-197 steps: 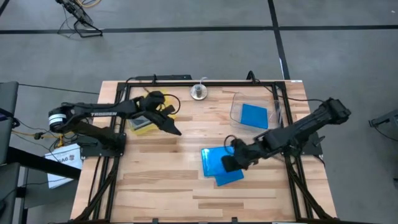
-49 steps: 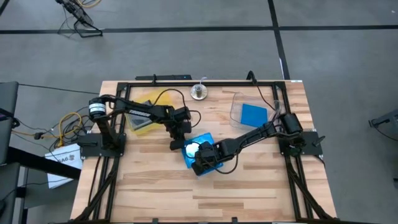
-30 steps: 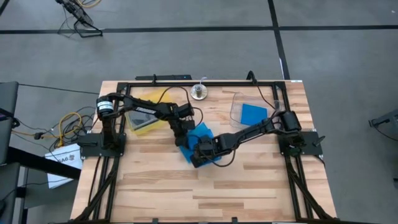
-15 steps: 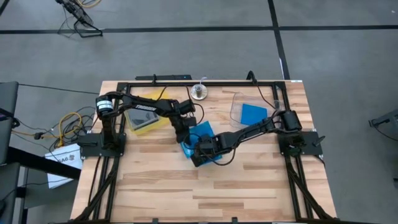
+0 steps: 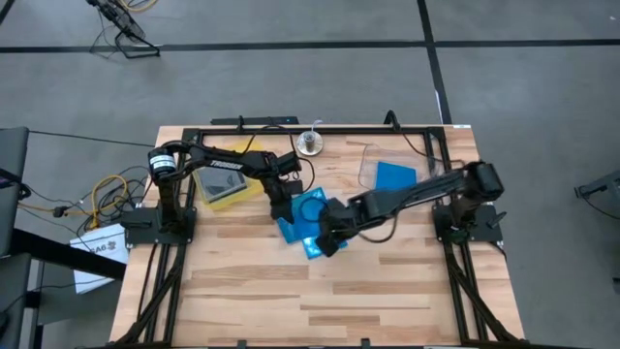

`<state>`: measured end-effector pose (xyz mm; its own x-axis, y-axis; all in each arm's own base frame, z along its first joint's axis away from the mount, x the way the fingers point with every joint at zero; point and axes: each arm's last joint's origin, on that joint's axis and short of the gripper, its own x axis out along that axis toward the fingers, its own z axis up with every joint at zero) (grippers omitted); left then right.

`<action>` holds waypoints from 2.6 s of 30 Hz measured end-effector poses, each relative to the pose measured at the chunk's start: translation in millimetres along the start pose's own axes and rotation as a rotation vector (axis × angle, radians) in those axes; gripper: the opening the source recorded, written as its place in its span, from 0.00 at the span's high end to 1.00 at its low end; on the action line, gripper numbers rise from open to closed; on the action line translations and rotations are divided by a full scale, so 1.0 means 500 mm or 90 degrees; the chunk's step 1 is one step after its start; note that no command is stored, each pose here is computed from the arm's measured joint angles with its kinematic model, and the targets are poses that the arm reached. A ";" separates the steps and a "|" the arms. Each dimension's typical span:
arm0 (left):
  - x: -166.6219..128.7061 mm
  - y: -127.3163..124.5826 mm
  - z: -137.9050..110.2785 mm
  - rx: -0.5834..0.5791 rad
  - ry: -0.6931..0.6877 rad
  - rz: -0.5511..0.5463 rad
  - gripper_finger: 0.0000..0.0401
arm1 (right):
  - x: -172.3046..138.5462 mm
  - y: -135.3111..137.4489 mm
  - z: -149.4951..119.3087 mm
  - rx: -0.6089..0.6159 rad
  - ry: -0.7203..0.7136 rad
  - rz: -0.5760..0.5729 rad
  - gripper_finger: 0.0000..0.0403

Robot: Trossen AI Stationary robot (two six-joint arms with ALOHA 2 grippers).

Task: Pick & place jewel cases by type
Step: Put the blue CD case into the transparent bin

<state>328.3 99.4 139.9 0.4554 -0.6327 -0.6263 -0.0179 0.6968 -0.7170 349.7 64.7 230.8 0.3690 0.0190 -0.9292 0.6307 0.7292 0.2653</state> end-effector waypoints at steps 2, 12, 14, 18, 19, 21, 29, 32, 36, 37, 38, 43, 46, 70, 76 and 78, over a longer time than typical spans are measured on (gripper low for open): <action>-0.002 -0.002 -0.001 0.011 0.001 0.001 0.97 | -0.030 -0.010 -0.006 -0.012 0.000 -0.002 1.00; -0.023 -0.037 0.006 0.094 -0.022 0.035 0.97 | -0.115 -0.119 -0.082 0.072 -0.018 0.026 1.00; -0.031 -0.052 0.010 0.116 -0.036 0.046 0.97 | -0.123 -0.144 -0.100 0.102 -0.022 0.033 1.00; -0.050 -0.085 0.025 0.166 -0.089 0.072 0.97 | -0.132 -0.185 -0.130 0.146 -0.028 0.049 1.00; -0.056 -0.095 0.029 0.174 -0.108 0.076 0.97 | -0.133 -0.191 -0.135 0.147 -0.032 0.056 1.00; -0.067 -0.117 0.041 0.190 -0.154 0.092 0.97 | -0.136 -0.200 -0.141 0.147 -0.038 0.066 1.00; -0.142 -0.243 0.065 0.343 -0.374 0.184 0.97 | -0.121 -0.224 -0.163 0.094 -0.011 0.067 1.00; -0.169 -0.280 0.056 0.383 -0.421 0.226 0.97 | -0.110 -0.233 -0.169 0.044 0.009 0.064 1.00; -0.190 -0.321 0.040 0.477 -0.450 0.306 0.97 | -0.094 -0.247 -0.174 -0.010 0.024 0.049 1.00; -0.193 -0.331 0.036 0.511 -0.449 0.325 0.97 | -0.093 -0.249 -0.174 -0.025 0.026 0.046 1.00; -0.195 -0.339 0.032 0.549 -0.447 0.344 0.97 | -0.093 -0.250 -0.172 -0.040 0.024 0.046 1.00; -0.202 -0.367 0.020 0.623 -0.455 0.447 0.95 | -0.093 -0.257 -0.163 -0.096 0.012 0.041 1.00; -0.206 -0.379 0.016 0.620 -0.471 0.502 0.96 | -0.092 -0.260 -0.159 -0.121 0.008 0.039 1.00; -0.218 -0.385 0.020 0.074 -0.682 0.255 0.96 | -0.092 -0.278 -0.139 -0.103 0.022 0.057 1.00; -0.222 -0.381 0.021 -0.189 -0.689 0.052 0.96 | -0.093 -0.281 -0.135 -0.092 0.033 0.072 1.00; -0.221 -0.382 0.021 -0.246 -0.678 0.001 0.96 | -0.093 -0.282 -0.135 -0.086 0.040 0.080 1.00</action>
<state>290.9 39.7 349.3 0.9778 0.1059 -0.1809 -0.2090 0.4296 -0.8785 197.7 7.1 219.1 0.3929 0.1545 -0.9065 0.4834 0.8039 0.3465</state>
